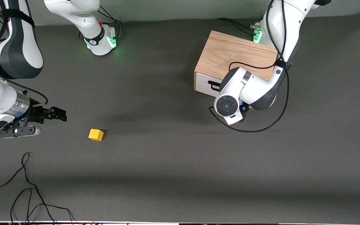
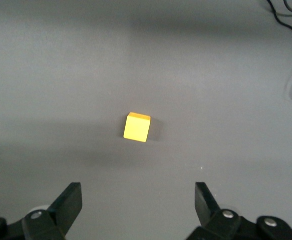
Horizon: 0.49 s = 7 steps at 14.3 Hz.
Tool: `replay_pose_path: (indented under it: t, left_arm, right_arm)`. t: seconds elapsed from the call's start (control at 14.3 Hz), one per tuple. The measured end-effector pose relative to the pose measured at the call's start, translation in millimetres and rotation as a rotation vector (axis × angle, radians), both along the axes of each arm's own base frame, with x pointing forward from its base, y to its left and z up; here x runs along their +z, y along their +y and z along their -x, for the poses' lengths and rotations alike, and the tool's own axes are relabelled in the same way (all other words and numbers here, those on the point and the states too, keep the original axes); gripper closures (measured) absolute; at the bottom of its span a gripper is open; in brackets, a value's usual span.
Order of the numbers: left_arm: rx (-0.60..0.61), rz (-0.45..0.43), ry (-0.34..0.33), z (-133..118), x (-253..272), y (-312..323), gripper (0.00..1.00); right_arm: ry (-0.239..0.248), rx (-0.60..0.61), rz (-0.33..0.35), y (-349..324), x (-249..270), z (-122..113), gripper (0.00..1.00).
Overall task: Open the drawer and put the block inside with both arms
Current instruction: 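Pull the drawer open with the left gripper while the right gripper grasps the cube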
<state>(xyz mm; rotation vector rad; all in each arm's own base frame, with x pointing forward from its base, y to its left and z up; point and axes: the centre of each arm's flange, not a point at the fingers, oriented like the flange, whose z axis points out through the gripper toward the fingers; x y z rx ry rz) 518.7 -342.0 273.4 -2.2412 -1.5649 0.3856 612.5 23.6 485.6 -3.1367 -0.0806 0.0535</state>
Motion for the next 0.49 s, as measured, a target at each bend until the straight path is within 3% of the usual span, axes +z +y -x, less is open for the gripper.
replay_pose_path:
  t: [0.49]
  left_arm:
    - [-0.012, -0.007, -0.03, -7.4, 4.7, 0.0, 0.0]
  right_arm:
    - [-0.004, -0.006, -0.001, 12.8, -49.9, -13.2, 0.0]
